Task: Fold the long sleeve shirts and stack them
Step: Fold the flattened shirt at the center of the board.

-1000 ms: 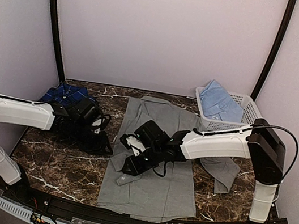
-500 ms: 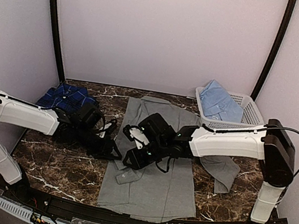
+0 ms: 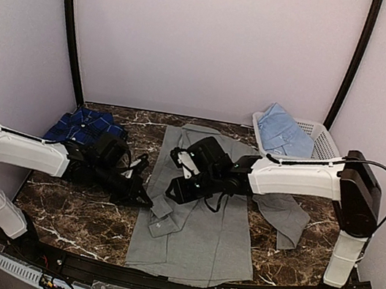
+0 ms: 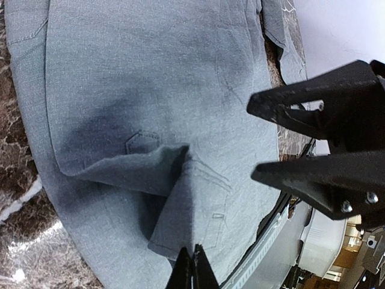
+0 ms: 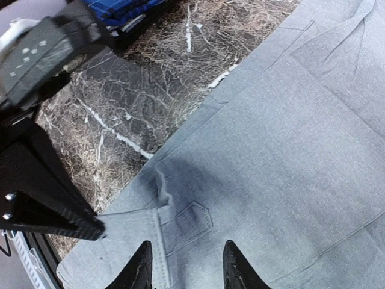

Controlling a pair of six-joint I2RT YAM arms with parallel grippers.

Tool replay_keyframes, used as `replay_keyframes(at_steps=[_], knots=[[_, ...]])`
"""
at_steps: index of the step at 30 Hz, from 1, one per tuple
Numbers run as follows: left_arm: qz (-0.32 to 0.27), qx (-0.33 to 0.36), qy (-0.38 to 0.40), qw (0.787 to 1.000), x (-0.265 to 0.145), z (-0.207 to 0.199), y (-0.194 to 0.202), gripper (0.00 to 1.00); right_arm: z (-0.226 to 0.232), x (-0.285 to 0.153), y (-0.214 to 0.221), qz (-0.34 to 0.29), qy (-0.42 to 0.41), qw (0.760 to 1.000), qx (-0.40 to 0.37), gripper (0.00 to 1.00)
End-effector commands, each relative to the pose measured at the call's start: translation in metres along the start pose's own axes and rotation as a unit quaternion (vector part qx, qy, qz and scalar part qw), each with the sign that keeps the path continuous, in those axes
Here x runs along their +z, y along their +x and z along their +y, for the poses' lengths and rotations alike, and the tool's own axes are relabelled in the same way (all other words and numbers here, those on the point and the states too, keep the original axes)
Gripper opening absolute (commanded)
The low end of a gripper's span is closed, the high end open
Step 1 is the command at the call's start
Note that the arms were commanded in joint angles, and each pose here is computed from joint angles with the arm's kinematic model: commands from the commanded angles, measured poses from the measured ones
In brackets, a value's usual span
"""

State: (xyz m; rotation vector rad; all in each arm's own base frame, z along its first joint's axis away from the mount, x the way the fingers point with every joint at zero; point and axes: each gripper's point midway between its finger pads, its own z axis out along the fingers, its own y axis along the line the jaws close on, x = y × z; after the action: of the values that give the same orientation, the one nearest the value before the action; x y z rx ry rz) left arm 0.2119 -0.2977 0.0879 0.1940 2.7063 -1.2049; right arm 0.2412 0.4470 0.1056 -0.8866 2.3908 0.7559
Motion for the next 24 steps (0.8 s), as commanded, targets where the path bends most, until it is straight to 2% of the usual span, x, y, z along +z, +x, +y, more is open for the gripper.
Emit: replay_keyframes(at_steps=[1, 6, 16, 24], knots=[[0.014, -0.045, -0.01, 0.999, -0.011, 0.0, 0.015, 0.0, -0.005, 0.014, -0.015, -0.015, 0.005, 1.0, 0.011, 0.37], [0.051, -0.089, -0.062, 0.993, -0.016, 0.019, 0.04, 0.0, -0.001, 0.032, -0.006, 0.005, -0.012, 1.0, 0.007, 0.36], [0.121, -0.114, -0.105, 0.981, -0.006, 0.04, 0.094, 0.01, -0.002, 0.05, 0.018, 0.037, 0.004, 0.999, -0.013, 0.36], [0.131, -0.087, -0.113, 0.981, -0.015, 0.03, 0.096, 0.17, -0.006, 0.043, 0.024, 0.039, 0.015, 0.999, -0.021, 0.36]])
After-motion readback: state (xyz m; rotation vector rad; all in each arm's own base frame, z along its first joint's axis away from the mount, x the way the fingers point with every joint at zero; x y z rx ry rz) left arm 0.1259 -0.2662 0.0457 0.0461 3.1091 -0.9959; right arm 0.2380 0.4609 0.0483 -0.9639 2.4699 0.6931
